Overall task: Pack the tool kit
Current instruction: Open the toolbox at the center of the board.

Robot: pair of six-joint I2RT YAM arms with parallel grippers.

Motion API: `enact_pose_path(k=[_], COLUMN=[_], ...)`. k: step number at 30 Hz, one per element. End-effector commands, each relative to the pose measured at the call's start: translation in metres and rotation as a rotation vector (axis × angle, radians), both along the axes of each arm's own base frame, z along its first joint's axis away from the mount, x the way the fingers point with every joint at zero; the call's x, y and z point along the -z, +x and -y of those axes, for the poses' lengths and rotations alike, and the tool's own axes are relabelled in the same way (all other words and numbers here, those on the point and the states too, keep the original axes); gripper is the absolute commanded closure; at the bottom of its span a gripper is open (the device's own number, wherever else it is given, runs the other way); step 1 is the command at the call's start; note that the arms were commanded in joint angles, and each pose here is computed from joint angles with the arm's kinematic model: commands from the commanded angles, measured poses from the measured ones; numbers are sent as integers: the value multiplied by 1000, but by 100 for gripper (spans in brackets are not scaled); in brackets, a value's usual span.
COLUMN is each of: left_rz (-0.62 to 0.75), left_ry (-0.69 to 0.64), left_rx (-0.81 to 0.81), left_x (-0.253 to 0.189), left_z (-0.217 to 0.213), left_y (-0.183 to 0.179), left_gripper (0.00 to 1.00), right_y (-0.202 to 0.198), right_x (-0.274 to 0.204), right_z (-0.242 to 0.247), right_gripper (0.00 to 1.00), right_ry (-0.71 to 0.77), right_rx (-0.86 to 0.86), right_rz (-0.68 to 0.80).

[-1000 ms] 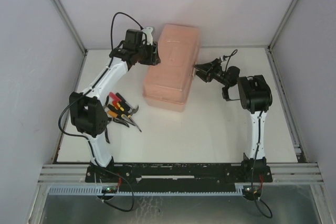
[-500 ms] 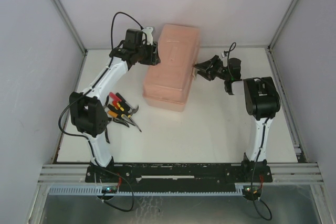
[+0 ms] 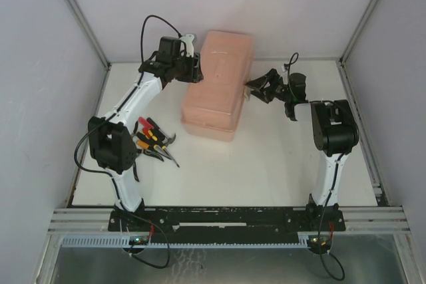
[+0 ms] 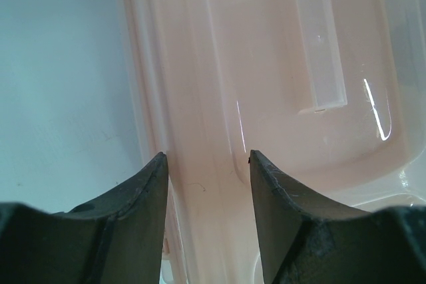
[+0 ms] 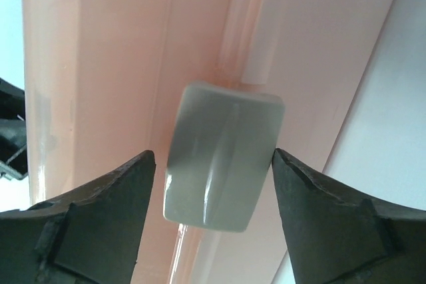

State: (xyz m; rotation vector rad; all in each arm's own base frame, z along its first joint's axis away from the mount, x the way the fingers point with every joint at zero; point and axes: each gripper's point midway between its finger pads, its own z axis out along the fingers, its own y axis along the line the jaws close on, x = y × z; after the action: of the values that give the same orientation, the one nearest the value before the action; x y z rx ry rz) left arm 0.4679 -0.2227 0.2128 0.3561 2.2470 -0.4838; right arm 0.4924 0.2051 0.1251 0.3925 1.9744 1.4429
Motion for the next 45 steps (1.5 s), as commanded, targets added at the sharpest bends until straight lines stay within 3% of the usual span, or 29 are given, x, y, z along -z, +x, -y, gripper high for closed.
enact_pose_path(k=[1,5,24,28,33,45], left_rz=[-461,-460,-459,-459,-457,-438], left_ry=[-31,-34,-31,-26,-20,-60], left_rx=[384,386,375,372,365,440], left_x=[92,91,91,92,91,81], left_z=[82,82,79,78,76,85], left_y=[-127,-128,-131,-131,-132,-145], left_gripper=[49,49,49,49,49,48], right_y=[-58,-66,-80,-70,-50,-53], right_x=[-30,-40,-77,-64,-18,15], right_z=[-72,-70,-68,-63,-44,-9], right_gripper=[24,17,17,17,17,19], right_ry=[73,117,238,209,112,-59], right_rx=[-311,-332,-406,-352,-199,-61], right_rz=[126,147,256,184,-13,-105])
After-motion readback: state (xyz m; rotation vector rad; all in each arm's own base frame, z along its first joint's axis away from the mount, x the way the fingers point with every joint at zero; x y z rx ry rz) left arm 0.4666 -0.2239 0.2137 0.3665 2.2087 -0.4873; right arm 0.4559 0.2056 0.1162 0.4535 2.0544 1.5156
